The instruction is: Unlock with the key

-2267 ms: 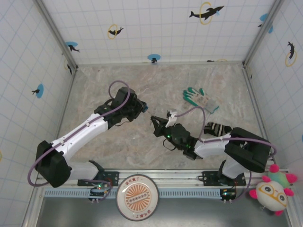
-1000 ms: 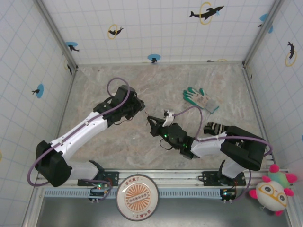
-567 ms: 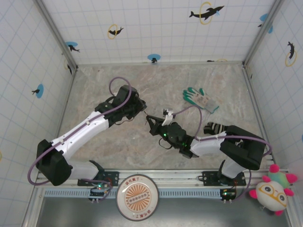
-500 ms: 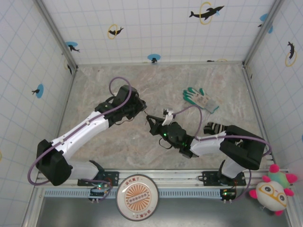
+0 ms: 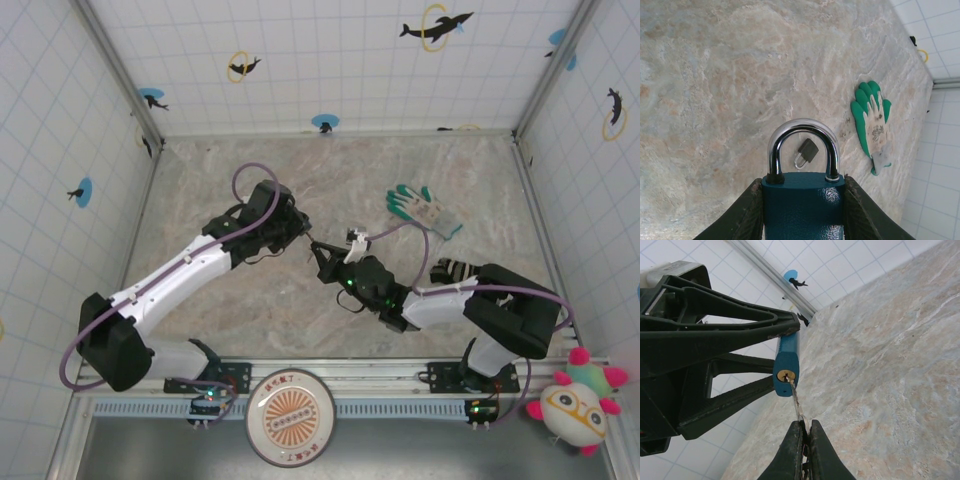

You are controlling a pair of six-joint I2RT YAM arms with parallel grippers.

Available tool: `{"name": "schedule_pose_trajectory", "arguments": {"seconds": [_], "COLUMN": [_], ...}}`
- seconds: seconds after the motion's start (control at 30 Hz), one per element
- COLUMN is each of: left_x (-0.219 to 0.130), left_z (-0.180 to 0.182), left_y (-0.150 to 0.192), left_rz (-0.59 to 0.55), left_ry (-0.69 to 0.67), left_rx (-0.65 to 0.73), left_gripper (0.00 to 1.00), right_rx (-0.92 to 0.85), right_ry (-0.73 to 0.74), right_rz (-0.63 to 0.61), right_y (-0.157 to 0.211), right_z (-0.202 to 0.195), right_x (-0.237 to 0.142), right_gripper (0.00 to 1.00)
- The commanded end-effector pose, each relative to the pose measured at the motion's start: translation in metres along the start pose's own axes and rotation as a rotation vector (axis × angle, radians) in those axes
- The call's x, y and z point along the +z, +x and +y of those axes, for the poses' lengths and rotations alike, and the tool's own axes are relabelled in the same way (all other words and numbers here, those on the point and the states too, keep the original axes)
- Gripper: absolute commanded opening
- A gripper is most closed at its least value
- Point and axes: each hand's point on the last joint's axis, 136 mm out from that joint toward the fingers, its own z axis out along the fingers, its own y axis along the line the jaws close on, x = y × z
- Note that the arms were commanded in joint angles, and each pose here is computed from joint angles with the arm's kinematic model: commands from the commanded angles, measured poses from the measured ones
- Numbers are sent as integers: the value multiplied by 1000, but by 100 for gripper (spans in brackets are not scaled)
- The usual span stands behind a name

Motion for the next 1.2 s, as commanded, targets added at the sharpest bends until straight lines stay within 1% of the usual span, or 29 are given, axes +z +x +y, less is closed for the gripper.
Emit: {"name": "schedule_pose_trajectory", "arguments": {"seconds": [0.0, 0.43, 0.83, 1.17], "left_x": [-1, -2, 2, 1], "left_z": [-11, -14, -14, -13], "left_y": [1, 4, 11, 14], "left_rz": [5, 16, 32, 27], "left_ry": [29, 41, 41, 36], "left_rx": [15, 15, 24, 18], "left_gripper": [17, 17, 16, 16], "right_rx": [28, 60, 91, 142], "right_ry": [-43, -25, -57, -25], "right_rz": [-51, -67, -73, -99], "right_y": [-15, -21, -26, -33], "right_z": [16, 6, 14, 14], "right_x": [6, 7, 10, 13], "right_gripper": [0, 0, 0, 0]}}
